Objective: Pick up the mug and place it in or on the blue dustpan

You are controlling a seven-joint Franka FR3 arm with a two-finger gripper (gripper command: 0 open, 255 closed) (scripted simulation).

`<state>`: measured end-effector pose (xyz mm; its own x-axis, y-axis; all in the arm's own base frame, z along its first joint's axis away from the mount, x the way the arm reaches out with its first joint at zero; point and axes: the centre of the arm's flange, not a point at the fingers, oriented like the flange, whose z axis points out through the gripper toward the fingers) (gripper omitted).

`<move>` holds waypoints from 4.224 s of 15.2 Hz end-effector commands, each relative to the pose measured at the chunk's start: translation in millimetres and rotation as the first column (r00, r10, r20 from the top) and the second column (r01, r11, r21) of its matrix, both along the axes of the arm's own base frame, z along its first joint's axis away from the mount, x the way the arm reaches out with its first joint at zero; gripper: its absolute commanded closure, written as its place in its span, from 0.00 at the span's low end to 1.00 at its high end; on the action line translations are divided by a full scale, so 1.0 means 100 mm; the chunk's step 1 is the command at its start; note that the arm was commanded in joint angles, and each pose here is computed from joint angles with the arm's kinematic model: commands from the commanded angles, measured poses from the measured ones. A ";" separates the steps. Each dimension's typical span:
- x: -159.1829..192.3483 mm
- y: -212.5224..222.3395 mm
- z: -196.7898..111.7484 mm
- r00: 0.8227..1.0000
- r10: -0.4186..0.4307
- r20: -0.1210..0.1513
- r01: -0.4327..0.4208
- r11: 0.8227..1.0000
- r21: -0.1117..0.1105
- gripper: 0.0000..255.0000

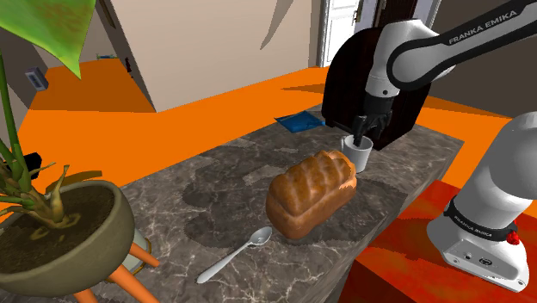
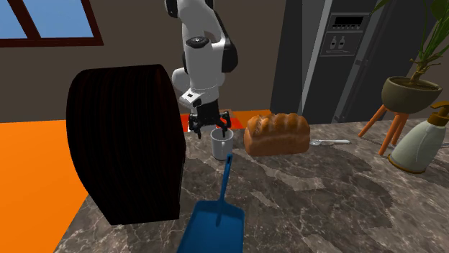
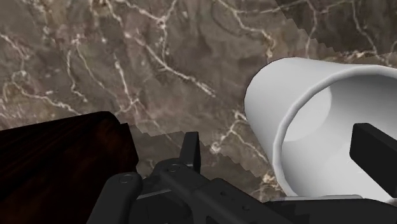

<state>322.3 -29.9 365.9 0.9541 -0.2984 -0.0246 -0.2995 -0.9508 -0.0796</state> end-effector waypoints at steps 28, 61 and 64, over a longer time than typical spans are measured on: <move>0.00 0.00 0.62 1.000 0.000 0.001 0.000 1.000 0.000 1.00; 1.50 -0.48 1.90 1.000 0.000 0.001 0.000 1.000 0.000 1.00; 1.87 -0.60 1.95 1.000 0.000 0.001 0.000 1.000 0.000 1.00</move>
<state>495.5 -87.8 558.8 0.9540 -0.2988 -0.0248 -0.2998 -0.9506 -0.0800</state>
